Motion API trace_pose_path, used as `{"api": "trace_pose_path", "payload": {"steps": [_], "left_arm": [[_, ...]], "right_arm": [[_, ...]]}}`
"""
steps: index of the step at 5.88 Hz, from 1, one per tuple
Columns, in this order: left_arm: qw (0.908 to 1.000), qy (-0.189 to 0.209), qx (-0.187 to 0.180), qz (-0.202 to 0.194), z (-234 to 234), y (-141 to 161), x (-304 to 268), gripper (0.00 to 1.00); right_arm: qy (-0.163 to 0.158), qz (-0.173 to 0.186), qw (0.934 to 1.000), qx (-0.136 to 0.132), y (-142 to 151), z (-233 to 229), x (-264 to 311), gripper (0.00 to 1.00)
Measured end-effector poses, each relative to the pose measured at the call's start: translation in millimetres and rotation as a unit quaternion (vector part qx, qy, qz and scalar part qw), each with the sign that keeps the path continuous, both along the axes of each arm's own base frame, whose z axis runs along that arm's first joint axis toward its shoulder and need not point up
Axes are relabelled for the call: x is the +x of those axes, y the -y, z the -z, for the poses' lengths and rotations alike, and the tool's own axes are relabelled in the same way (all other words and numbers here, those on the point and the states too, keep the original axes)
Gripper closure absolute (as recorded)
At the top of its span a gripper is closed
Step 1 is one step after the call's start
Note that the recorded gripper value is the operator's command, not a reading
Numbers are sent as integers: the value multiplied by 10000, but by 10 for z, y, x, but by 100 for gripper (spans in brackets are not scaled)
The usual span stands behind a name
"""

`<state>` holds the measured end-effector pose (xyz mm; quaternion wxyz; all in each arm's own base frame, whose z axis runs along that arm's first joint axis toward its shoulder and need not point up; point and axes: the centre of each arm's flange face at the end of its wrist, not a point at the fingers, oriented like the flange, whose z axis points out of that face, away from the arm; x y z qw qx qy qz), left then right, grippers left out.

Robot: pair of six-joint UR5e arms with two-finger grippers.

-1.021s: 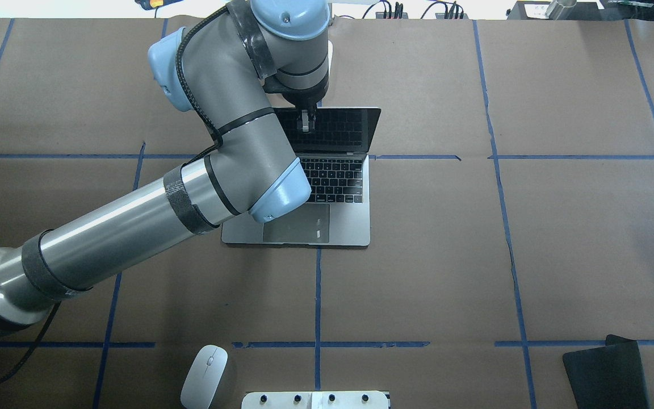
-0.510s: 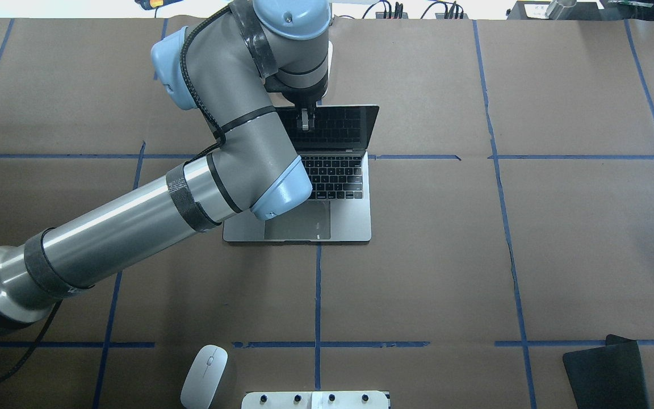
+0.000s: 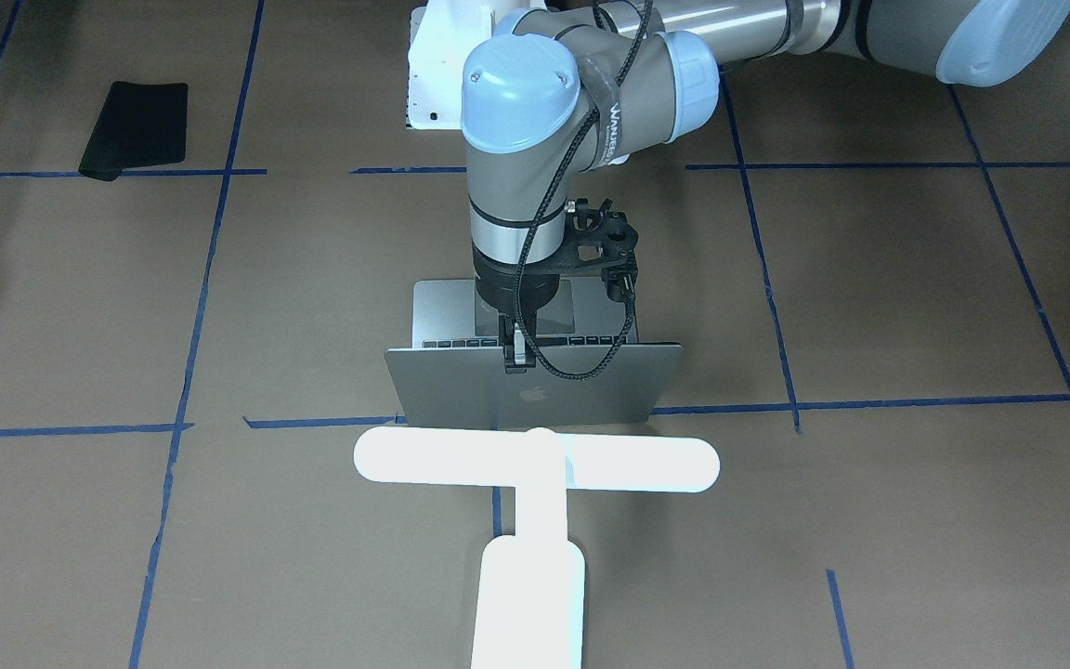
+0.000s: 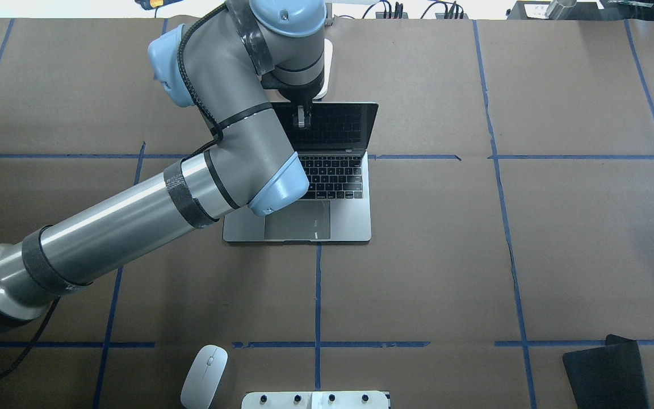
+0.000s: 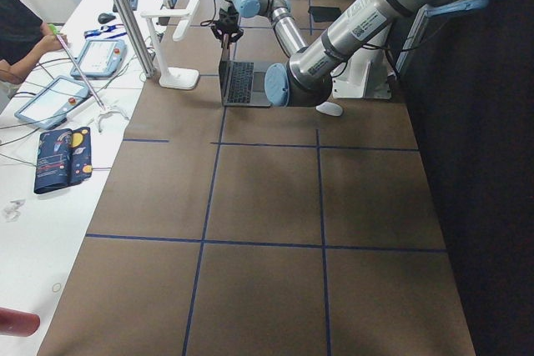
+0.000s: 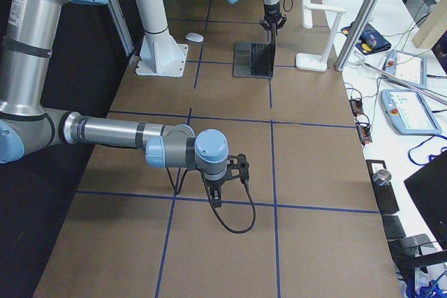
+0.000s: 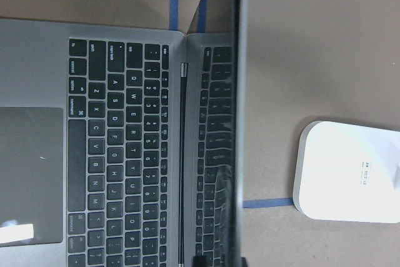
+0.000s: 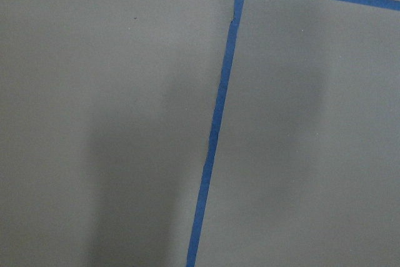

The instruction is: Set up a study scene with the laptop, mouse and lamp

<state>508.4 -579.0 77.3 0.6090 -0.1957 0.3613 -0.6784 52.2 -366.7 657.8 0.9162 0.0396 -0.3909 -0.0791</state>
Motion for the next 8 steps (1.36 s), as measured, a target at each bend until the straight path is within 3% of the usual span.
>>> {"api": "trace_pose_path", "payload": {"steps": [2,3,5,8], "left_arm": [[9998,-95,177,-66,18,-49,-169,0],[9993,-236,258,-126,-27,-217,-338,0],[9971,-423,506,-378,-221,-595,-720,0],[9908,-574,865,-868,-352,-963,-1057,0]], "right_arm": [[189,8,9997,139,15,63,-26,0],[494,-103,9987,106,15,137,-72,0],[938,-480,9942,-221,18,402,-524,0],[893,-1259,9798,-1271,-412,559,-1643,2]]}}
